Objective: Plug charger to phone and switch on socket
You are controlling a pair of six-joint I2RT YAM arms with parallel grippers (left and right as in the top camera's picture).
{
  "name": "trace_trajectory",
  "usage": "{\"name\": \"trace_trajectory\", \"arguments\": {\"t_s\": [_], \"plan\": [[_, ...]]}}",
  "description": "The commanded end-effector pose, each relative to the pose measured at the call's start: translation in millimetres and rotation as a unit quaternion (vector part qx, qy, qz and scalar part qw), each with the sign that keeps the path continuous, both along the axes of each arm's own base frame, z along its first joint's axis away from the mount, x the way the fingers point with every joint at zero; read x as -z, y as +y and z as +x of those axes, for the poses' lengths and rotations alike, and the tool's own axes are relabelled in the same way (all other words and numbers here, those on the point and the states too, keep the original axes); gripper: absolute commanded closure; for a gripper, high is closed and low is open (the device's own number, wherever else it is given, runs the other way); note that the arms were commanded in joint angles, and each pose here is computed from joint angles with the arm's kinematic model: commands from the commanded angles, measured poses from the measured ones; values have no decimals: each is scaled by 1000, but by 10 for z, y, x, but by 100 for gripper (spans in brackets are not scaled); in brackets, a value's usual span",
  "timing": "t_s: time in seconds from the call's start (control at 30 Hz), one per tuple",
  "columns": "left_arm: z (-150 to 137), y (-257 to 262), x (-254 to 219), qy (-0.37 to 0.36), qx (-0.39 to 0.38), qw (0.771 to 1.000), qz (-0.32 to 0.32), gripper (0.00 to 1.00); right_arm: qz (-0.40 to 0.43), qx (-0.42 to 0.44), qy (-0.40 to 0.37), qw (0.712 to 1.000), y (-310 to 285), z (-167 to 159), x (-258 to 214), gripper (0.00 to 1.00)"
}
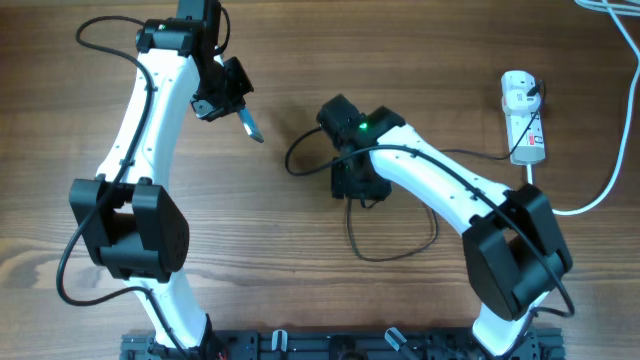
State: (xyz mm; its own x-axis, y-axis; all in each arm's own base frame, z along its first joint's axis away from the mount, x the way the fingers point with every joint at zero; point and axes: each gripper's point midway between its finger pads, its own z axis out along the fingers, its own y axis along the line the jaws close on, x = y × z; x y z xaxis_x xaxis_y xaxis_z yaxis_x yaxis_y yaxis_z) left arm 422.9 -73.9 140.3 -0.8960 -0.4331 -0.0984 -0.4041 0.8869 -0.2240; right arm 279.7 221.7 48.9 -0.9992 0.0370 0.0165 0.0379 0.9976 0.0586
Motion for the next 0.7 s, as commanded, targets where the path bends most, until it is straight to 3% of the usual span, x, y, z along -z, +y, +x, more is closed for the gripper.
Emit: {"name": "trace_trajectory", "arguments": {"t_s": [0.0,0.17,0.27,0.67], "plan": [[2,4,-90,-13,-5,1000,2,96,2,29,11,1000,3,-30,123,55],[-5,4,-87,-11,-4,1000,2,96,-12,56,-6,998,-62,-3,256,55],[-2,6,-87,-12,-5,1000,2,96,-5,61,-14,998,-69,31,325,62],[2,3,-88,-12,-4,1000,2,96,-2,74,-35,997,-67,102,398,64]]}}
